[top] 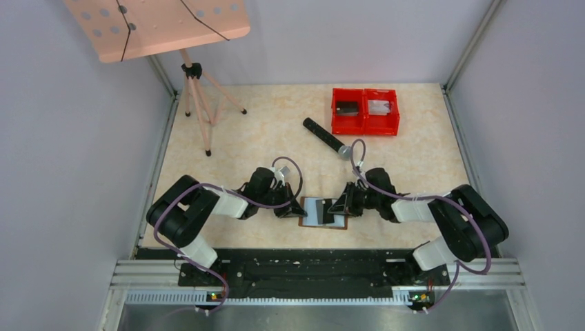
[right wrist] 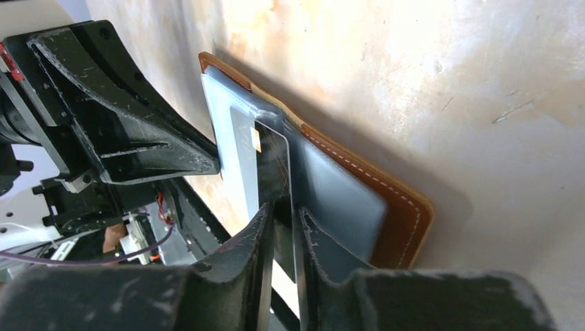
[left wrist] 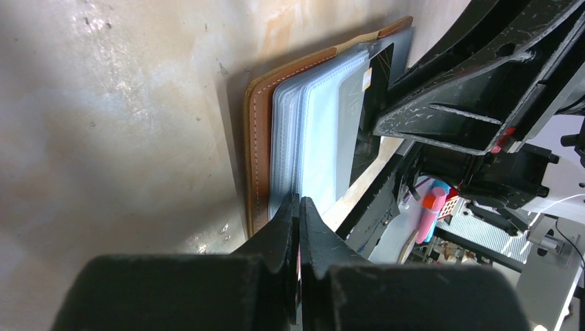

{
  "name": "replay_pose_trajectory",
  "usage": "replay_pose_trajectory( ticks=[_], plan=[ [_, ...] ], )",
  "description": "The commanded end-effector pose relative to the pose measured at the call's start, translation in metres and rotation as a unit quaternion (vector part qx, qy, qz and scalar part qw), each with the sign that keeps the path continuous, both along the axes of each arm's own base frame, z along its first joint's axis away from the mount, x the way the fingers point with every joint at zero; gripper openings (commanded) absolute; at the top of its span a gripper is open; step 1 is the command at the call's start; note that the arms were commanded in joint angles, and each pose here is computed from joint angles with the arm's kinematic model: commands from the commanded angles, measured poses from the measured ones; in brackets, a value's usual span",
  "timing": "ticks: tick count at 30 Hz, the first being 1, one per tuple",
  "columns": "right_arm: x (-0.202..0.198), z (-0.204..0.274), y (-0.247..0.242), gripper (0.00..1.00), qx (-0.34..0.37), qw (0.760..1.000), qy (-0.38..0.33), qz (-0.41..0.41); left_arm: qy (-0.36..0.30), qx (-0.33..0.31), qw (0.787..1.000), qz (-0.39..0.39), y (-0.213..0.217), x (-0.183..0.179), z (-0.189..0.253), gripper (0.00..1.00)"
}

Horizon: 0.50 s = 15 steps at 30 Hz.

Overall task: Take the credit cards out of the card holder
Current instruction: Remove the credit card from the card holder.

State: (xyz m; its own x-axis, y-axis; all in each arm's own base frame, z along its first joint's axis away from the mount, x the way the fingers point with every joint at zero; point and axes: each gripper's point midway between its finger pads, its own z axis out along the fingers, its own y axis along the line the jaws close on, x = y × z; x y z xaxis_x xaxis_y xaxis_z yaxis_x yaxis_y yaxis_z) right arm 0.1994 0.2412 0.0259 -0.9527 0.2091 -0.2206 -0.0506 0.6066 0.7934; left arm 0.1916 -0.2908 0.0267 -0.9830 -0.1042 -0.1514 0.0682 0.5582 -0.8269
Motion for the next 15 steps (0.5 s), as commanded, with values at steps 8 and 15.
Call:
replay_pose_trajectory(
  ticks=[8, 15],
  plan=[
    [0.022, 0.029, -0.010, 0.00, -0.005, 0.999, -0.054, -0.004, 0.035, 0.090, 0.995, 0.015, 0.026, -0.017, -0.041, 0.00],
    [0.025, 0.053, -0.043, 0.00, -0.038, 0.996, -0.075, -0.008, 0.019, 0.079, 0.997, 0.014, 0.023, -0.013, -0.028, 0.00]
  ],
)
